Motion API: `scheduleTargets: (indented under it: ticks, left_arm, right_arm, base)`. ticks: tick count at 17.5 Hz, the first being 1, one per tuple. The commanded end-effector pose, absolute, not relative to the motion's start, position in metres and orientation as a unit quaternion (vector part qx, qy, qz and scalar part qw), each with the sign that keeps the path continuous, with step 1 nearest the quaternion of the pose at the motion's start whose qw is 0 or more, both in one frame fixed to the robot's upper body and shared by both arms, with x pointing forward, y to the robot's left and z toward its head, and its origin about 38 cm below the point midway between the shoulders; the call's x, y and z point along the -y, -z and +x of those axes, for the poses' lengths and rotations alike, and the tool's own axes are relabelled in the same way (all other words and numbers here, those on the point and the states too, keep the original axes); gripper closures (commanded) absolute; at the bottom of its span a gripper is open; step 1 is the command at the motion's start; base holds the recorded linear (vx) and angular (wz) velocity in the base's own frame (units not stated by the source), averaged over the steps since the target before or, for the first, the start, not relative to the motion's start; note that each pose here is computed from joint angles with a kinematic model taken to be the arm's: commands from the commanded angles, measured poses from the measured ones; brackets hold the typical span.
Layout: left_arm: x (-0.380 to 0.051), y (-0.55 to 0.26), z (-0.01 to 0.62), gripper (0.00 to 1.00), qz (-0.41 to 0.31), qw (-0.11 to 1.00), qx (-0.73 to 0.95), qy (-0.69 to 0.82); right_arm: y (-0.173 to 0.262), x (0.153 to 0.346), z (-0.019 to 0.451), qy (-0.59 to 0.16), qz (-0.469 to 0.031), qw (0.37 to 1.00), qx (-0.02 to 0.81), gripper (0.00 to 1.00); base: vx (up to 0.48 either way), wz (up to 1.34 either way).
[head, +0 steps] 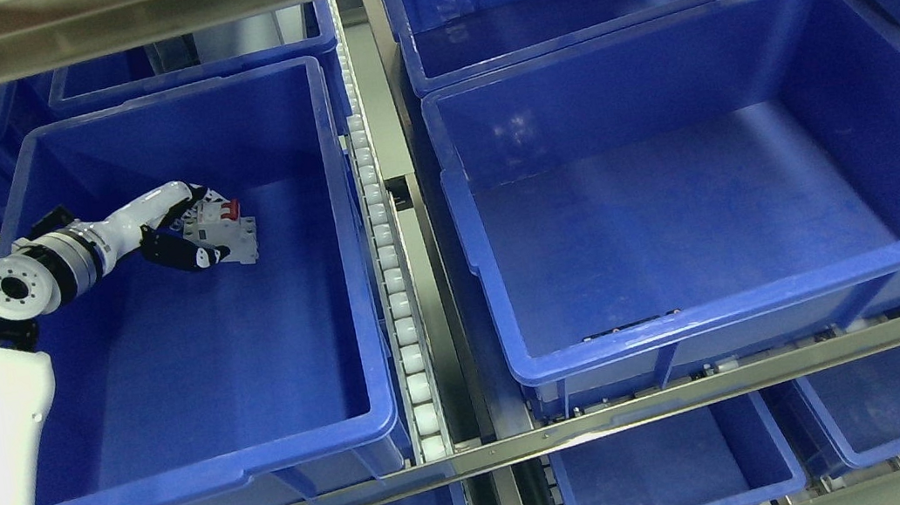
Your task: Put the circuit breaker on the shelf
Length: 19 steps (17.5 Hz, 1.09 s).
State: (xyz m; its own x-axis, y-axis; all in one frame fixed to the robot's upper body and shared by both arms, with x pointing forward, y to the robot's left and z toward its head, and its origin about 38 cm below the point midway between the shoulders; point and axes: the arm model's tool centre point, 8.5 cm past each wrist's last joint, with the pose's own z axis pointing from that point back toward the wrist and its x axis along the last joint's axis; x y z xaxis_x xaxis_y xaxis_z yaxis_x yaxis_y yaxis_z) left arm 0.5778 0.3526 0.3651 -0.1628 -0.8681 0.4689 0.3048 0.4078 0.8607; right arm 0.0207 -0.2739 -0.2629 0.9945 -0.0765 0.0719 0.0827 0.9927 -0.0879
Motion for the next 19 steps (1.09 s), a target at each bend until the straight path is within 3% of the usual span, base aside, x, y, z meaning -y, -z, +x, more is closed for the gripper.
scheduleTargets:
  ticks: [1,15,19]
  left_arm:
    - [-0.375,-0.378,0.576,0.00,0.262,0.597,0.623,0.432]
    - [-0.365,-0.387,0.582,0.00,0.298,0.567,0.688,0.341]
    - [-0.368,-0.448,0.574,0.00,0.283,0.520,0.774,0.225]
  right_arm:
    - [0.262,0.285,0.021,0.039,-0.054,0.997,0.035,0.00]
    - [0.262,0.285,0.021,0.039,-0.054,0.997,0.035,0.00]
    - [0.262,0.285,0.020,0.039,-0.054,0.997,0.034,0.00]
  base:
    - [0.000,0.00]
    - [0.000,0.00]
    - [0.000,0.00]
